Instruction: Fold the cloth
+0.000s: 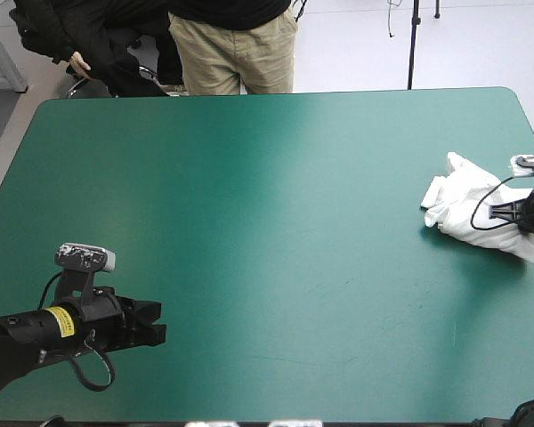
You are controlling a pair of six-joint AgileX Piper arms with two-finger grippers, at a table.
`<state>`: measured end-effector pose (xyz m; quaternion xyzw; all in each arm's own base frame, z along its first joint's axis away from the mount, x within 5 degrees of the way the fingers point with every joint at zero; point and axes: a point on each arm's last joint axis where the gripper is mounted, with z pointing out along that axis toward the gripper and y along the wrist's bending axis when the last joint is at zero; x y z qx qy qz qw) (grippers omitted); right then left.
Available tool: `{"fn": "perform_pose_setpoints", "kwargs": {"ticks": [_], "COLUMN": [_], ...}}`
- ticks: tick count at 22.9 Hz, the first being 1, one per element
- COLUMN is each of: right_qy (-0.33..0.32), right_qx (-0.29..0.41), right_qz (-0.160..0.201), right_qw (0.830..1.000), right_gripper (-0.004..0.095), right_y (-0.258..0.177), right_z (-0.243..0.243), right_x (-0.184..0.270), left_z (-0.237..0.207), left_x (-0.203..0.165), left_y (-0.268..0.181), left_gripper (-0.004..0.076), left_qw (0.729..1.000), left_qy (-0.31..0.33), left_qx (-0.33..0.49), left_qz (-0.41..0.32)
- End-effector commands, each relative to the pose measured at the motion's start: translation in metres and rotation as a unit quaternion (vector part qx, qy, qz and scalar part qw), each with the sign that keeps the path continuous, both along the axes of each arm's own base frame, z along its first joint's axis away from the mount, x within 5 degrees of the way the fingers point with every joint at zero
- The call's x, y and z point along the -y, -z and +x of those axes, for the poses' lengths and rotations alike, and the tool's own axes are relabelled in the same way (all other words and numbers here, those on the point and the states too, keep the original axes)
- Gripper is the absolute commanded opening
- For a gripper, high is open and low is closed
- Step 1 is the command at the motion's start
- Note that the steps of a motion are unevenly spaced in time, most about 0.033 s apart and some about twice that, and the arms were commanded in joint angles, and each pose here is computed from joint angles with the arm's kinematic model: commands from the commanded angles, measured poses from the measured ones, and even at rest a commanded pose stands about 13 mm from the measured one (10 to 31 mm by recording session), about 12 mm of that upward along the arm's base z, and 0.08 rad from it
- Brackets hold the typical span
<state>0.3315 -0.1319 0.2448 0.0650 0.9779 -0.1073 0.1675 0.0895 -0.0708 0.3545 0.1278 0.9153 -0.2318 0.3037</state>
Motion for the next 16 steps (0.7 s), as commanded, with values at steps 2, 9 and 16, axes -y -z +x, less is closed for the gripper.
{"fn": "perform_pose_setpoints", "kwargs": {"ticks": [2, 9, 16], "right_qy": [0.014, 0.03, -0.058], "right_qx": [0.036, 0.091, 0.248], "right_qz": [-0.007, 0.002, 0.084], "right_qw": [0.999, 0.995, 0.963], "right_gripper": [0.0636, 0.0326, 0.0045], "right_y": [-0.024, -0.069, -0.168], "right_z": [-0.002, -0.021, -0.096], "right_x": [0.002, -0.009, -0.081], "left_z": [0.003, 0.003, 0.009], "left_x": [0.002, 0.002, 0.002], "left_y": [-0.01, -0.01, -0.015], "left_gripper": [-0.0018, -0.0018, -0.0018], "left_qw": [0.999, 0.999, 0.997], "left_qy": [-0.003, 0.01, 0.005], "left_qx": [0.025, 0.035, 0.081], "left_qz": [-0.026, -0.016, -0.012]}}
